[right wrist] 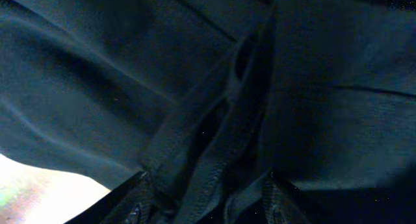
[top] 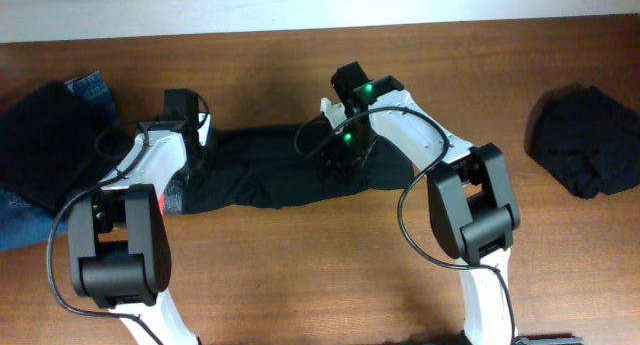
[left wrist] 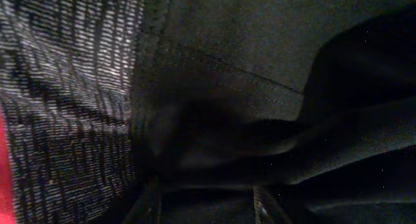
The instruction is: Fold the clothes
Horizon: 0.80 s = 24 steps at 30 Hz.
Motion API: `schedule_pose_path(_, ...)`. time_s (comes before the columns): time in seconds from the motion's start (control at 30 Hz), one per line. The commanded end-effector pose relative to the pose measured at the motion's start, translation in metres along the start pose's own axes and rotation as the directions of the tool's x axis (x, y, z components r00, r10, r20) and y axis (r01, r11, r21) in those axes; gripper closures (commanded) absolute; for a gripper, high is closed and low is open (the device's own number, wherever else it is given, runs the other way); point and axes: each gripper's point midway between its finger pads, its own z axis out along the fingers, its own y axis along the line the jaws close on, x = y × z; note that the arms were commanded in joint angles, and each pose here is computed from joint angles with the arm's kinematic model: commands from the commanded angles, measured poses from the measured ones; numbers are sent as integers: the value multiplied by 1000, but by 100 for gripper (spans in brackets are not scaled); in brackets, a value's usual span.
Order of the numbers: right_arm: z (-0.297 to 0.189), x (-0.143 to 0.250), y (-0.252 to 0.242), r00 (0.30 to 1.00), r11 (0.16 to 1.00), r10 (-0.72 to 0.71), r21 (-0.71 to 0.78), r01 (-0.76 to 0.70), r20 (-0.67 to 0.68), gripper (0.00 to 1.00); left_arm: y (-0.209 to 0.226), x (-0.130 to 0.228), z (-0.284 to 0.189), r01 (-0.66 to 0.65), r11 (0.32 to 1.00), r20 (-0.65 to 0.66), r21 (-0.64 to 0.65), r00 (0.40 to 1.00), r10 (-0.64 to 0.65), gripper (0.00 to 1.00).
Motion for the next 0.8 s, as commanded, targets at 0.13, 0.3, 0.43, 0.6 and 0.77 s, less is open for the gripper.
schedule_pose_path(0.13, -57, -28, 19, 990, 999, -38, -22, 41, 134, 39, 13, -26, -73, 33, 999, 163, -4, 986, -32, 20)
schedule_pose_path(0.3, -93, -38, 20, 978, 999, -39, -13, 43, 204, 36, 36, -25, -103, 94, 995, 215, -17, 973, -89, 1)
schedule_pose_path(0.43, -94, -31, 14, 984, 1000, -18, -15, 20, 178, 36, 61, -10, -94, 183, 983, 167, 16, 969, -183, 1)
schedule_pose_path(0.6, -92, -28, 14, 987, 1000, -12, -16, 15, 163, 36, 73, 6, -69, 266, 950, 88, 161, 955, -283, 1)
schedule_pose_path(0.77, -92, -28, 14, 987, 1000, -12, -16, 15, 163, 36, 61, 14, -45, 257, 929, 22, 268, 962, -272, 1)
